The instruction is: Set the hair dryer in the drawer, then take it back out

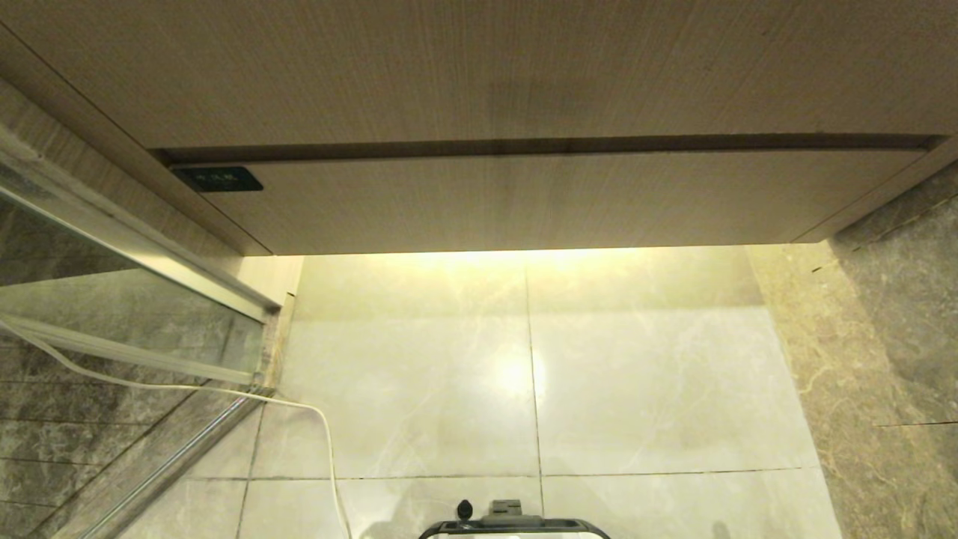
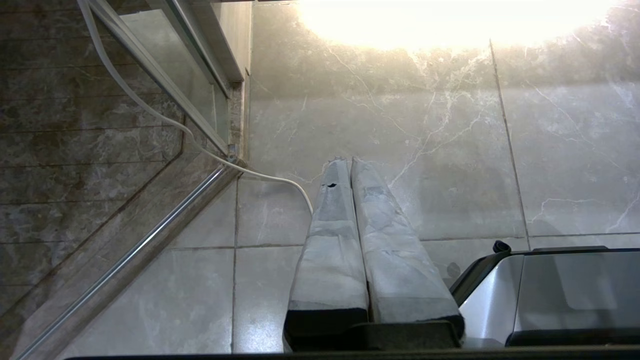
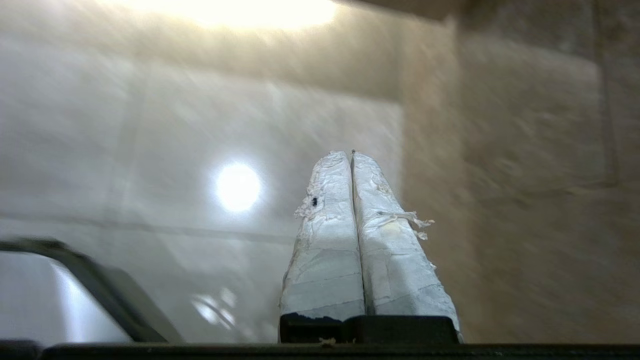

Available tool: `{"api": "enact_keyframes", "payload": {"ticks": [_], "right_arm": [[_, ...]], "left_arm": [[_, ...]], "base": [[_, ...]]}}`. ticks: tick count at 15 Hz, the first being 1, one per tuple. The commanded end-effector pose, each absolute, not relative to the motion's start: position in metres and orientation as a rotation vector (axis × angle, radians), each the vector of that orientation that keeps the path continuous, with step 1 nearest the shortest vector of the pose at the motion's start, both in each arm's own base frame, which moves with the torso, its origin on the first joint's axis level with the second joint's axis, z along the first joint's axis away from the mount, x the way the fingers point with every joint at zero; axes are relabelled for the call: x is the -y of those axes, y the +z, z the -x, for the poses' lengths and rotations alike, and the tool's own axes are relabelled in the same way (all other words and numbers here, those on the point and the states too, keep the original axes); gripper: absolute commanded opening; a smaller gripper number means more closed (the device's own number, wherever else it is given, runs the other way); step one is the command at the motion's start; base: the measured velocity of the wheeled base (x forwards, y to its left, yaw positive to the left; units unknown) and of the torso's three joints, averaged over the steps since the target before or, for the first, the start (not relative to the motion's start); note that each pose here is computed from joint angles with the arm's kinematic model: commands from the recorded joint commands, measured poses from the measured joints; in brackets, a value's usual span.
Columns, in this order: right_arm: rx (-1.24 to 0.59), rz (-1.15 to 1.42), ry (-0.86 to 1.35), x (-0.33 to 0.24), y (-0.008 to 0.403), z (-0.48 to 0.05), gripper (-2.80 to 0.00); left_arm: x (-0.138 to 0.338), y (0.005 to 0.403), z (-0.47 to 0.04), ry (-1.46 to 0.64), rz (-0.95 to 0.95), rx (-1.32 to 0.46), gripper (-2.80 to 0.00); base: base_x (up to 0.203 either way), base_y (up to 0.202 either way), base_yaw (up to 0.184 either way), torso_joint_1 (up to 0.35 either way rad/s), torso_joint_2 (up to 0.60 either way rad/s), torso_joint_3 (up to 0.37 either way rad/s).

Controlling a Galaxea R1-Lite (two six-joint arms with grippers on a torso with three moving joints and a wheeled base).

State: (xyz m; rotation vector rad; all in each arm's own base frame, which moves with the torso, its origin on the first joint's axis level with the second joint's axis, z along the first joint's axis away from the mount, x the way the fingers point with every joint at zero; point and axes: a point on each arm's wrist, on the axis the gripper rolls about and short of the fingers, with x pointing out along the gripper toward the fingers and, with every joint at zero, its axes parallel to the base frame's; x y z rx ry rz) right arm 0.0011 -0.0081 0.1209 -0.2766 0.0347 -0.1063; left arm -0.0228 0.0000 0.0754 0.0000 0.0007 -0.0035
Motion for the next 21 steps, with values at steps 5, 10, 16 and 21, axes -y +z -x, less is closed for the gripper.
{"api": "enact_keyframes", "payload": {"ticks": [5, 10, 16, 21], "right_arm": [[0.180, 0.049, 0.192, 0.005, 0.089, 0.019, -2.80], [0.118, 0.104, 0.198, 0.003, 0.085, 0.021, -2.80], [0.117, 0.056, 0.166, 0.003, 0.075, 0.023, -2.80], [0.118, 0.047, 0.167, 0.003, 0.075, 0.023, -2.80]], "left_arm": [[0.000, 0.075, 0.023, -0.003, 0.000, -0.002, -2.80], [0.000, 0.075, 0.023, -0.003, 0.000, -0.002, -2.80], [0.000, 0.075, 0.023, -0.003, 0.000, -0.001, -2.80], [0.000, 0.075, 0.023, -0.003, 0.000, -0.002, -2.80]], "base": [[0.000, 0.000, 0.000, 0.000, 0.00, 0.000], [0.000, 0.000, 0.000, 0.000, 0.00, 0.000], [0.000, 0.000, 0.000, 0.000, 0.00, 0.000], [0.000, 0.000, 0.000, 0.000, 0.00, 0.000]]}}
